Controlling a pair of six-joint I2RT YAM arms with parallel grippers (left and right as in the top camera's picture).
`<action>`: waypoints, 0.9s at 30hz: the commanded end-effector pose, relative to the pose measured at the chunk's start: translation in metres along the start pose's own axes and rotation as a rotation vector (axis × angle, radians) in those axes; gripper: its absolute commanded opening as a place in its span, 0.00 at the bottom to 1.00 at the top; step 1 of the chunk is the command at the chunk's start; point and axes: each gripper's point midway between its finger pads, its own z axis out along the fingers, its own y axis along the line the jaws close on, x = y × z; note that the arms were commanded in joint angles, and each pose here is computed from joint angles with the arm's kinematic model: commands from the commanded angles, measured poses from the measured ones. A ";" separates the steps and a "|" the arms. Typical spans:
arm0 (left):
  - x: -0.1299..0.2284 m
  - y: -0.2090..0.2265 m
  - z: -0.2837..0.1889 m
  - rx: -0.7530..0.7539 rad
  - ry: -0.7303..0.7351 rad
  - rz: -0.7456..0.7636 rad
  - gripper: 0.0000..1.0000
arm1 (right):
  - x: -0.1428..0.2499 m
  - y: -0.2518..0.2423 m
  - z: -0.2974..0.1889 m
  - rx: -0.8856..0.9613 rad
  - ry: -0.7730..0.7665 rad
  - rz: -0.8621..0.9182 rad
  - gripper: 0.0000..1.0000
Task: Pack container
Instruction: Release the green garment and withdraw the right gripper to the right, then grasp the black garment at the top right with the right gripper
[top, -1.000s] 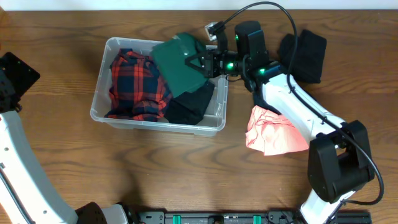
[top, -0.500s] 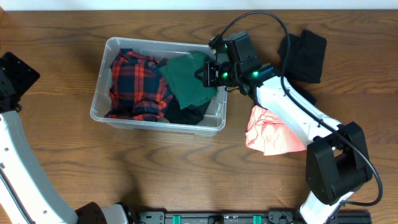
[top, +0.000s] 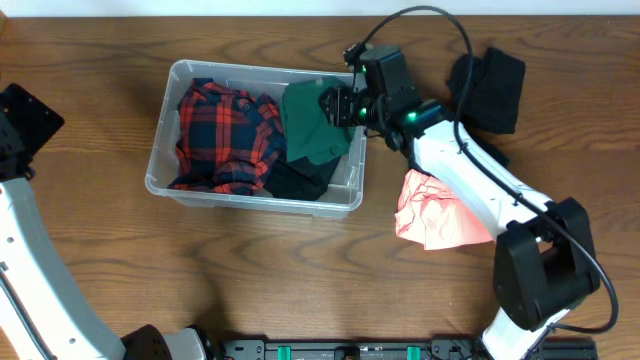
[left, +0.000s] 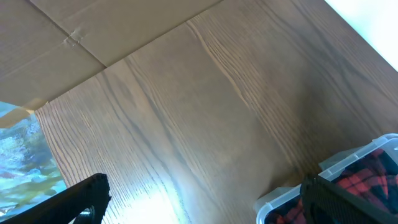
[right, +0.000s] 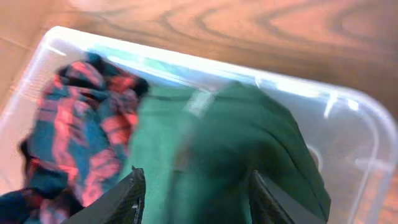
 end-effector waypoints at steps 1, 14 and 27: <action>-0.002 0.002 0.001 -0.011 -0.003 -0.006 0.98 | -0.059 0.020 -0.060 -0.007 -0.151 -0.072 0.53; -0.002 0.002 0.001 -0.011 -0.003 -0.006 0.98 | -0.073 -0.238 -0.195 0.465 -0.180 0.457 0.59; -0.002 0.002 0.001 -0.012 -0.003 -0.006 0.98 | 0.005 -0.398 -0.124 0.324 -0.039 0.780 0.85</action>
